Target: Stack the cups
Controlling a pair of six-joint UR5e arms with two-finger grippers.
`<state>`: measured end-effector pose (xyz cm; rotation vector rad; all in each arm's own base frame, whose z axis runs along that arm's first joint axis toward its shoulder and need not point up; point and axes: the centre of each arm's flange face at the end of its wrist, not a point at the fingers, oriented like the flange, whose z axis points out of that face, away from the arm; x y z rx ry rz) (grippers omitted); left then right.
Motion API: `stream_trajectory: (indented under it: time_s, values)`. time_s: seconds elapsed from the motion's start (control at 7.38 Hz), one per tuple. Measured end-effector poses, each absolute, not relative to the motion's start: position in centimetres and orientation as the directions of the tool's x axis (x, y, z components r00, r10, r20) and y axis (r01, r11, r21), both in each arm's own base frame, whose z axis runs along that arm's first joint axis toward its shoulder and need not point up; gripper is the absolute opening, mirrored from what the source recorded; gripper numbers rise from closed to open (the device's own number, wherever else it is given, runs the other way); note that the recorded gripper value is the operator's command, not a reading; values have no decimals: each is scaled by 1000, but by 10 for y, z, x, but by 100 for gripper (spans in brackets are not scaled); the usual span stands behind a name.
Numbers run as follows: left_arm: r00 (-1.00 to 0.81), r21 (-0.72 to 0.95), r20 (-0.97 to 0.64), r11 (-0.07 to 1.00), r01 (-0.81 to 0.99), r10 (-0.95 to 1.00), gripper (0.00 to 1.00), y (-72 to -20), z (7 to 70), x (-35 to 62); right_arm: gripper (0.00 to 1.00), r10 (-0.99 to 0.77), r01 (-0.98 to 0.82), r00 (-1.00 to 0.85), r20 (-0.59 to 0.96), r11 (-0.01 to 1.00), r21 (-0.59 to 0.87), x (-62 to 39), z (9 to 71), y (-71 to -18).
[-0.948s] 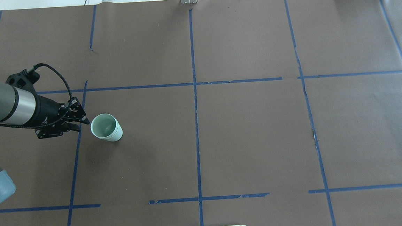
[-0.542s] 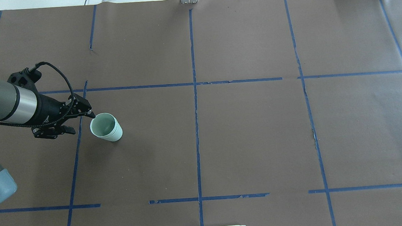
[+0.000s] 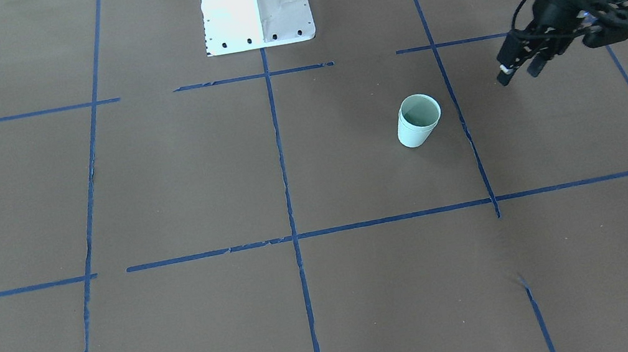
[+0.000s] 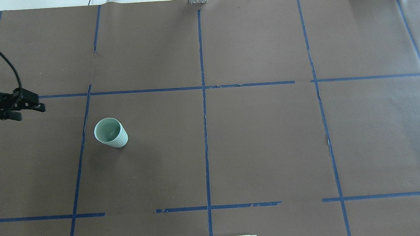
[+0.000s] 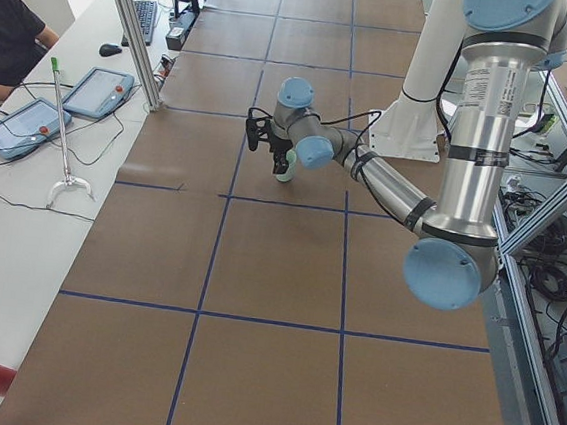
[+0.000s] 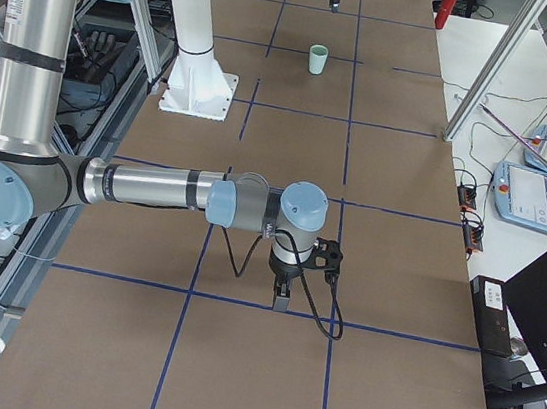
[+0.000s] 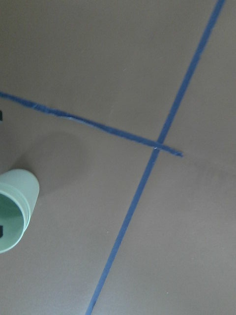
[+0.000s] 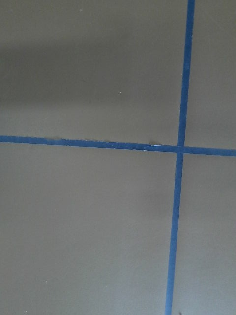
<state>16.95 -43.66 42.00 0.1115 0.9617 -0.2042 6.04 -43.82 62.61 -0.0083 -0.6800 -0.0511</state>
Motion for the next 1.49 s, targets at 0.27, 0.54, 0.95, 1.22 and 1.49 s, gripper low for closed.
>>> stream_trajectory:
  time_s: [0.27,0.54,0.95,1.22,1.49]
  values:
    - [663,162,-748,978,129,36,76,-428,505,73,100,-44,50,777,628,999,9,60,626,-438]
    - [723,184,-689,978,99,56,76,-428,602,-26,100,-44,50,777,629,999,9,60,626,-438]
    - [715,79,-699,994,80,-2,92,-456,645,-112,100,-44,50,776,629,999,9,60,626,-438]
    - [701,21,-711,995,98,-54,95,-460,645,-121,100,-44,50,776,629,999,8,60,626,-438]
    - [682,-22,-724,991,133,-107,99,-459,647,-118,100,-44,50,776,629,999,8,60,626,-438]
